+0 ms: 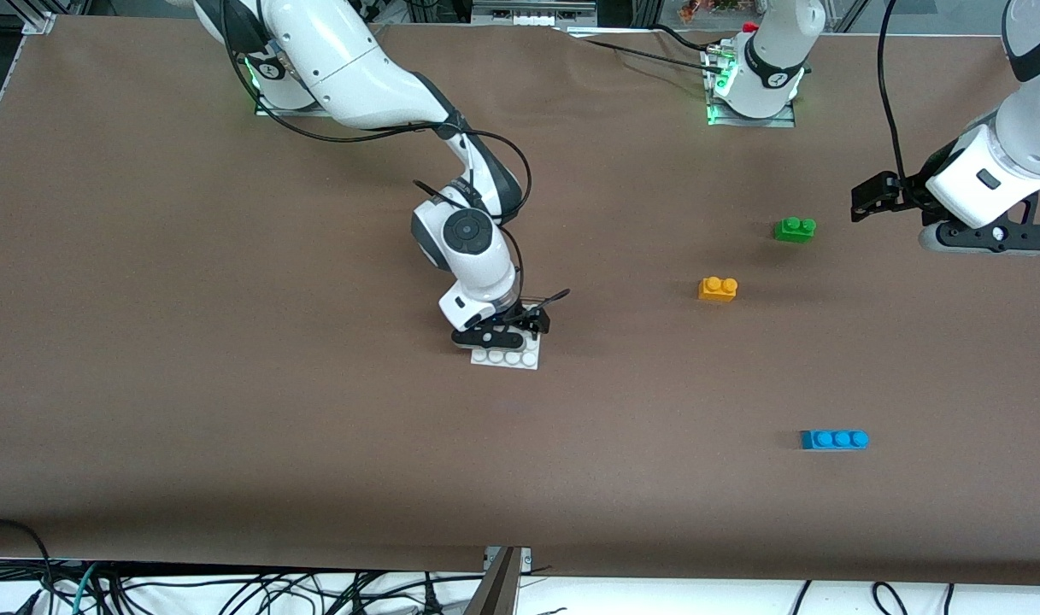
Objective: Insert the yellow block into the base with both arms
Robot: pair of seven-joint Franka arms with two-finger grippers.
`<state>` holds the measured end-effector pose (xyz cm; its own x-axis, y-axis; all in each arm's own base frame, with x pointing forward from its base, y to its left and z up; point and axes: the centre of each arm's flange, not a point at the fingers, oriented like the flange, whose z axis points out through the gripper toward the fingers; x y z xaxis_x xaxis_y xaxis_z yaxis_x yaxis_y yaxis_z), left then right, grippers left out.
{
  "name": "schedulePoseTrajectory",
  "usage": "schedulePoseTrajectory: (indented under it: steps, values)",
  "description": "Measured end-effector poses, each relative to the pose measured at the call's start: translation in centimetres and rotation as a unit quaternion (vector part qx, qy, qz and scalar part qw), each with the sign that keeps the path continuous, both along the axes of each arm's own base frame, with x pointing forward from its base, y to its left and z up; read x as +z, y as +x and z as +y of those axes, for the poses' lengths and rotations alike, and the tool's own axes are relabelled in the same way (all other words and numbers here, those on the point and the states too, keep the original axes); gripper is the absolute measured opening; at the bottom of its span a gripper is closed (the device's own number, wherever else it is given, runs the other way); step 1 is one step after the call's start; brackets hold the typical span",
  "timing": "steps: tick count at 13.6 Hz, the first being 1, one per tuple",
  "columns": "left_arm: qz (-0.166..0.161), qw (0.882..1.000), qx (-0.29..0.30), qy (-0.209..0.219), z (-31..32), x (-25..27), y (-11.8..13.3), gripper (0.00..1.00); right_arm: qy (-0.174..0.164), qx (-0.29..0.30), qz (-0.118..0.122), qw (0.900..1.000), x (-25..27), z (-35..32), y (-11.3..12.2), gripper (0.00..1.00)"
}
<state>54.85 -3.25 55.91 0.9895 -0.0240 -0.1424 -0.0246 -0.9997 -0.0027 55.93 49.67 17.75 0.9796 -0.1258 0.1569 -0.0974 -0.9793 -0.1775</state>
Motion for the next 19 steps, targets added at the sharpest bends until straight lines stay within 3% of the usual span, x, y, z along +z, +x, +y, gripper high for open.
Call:
schedulePoseTrajectory:
  steps: [11, 19]
  values:
    - [0.0, 1.0, 0.0, 0.0, 0.0, 0.0, 0.0, 1.0, 0.007, 0.039, -0.011, 0.999, 0.5, 4.0, -2.6, 1.0]
    - [0.0, 1.0, 0.0, 0.0, 0.0, 0.0, 0.0, 1.0, -0.015, 0.08, -0.028, 0.996, 0.4, 4.8, -3.5, 1.0]
